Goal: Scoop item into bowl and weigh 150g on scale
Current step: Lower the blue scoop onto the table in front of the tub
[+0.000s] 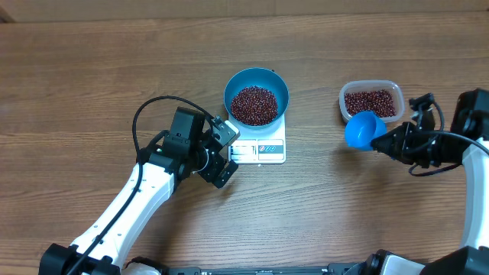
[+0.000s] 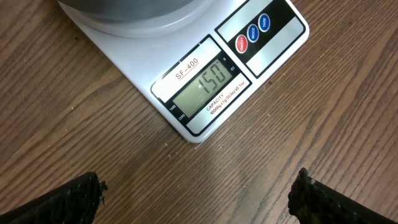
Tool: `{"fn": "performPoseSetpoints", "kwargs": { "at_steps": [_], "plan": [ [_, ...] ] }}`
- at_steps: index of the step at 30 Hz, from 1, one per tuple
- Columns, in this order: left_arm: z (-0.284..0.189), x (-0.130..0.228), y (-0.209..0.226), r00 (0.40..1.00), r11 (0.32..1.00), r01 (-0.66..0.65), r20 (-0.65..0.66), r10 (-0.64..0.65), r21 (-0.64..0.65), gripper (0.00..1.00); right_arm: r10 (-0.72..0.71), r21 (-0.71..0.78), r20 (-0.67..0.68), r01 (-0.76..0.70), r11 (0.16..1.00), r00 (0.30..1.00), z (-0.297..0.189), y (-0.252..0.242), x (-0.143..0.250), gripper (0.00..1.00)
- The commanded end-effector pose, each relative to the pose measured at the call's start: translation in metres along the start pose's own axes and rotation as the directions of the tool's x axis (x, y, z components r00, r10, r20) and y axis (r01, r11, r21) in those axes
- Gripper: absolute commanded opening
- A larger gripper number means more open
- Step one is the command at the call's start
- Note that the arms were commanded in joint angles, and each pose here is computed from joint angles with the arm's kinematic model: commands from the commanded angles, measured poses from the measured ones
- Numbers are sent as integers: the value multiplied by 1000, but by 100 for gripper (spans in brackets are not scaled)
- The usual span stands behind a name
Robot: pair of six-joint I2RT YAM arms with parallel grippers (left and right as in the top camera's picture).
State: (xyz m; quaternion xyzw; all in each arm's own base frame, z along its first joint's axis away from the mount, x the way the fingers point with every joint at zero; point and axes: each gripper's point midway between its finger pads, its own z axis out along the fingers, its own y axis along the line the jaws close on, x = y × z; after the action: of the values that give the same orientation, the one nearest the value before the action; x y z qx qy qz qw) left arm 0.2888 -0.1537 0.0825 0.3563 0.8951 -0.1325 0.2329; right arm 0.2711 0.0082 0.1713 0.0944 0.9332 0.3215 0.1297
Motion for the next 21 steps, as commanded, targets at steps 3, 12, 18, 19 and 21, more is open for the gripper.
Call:
{"fn": "performPoseSetpoints", "kwargs": {
  "at_steps": [3, 12, 18, 19, 21],
  "plan": [
    [3, 2, -4, 1000, 1000, -11, -4, 11, 14, 100, 12, -30, -13, -13, 999, 1000, 20, -12, 7, 4],
    [3, 2, -4, 1000, 1000, -11, -4, 11, 14, 100, 108, -26, -39, -109, 994, 993, 46, -35, 16, 4],
    [3, 2, -4, 1000, 1000, -11, -4, 11, 14, 100, 145, -27, -68, -148, 989, 987, 61, -48, 14, 4],
    [3, 2, -4, 1000, 1000, -11, -4, 11, 14, 100, 152, -27, -76, -155, 988, 985, 63, -50, 14, 4],
    [3, 2, -4, 1000, 1000, -11, -4, 11, 14, 100, 162, -26, -88, -165, 986, 983, 65, -52, 15, 4]
  ]
}}
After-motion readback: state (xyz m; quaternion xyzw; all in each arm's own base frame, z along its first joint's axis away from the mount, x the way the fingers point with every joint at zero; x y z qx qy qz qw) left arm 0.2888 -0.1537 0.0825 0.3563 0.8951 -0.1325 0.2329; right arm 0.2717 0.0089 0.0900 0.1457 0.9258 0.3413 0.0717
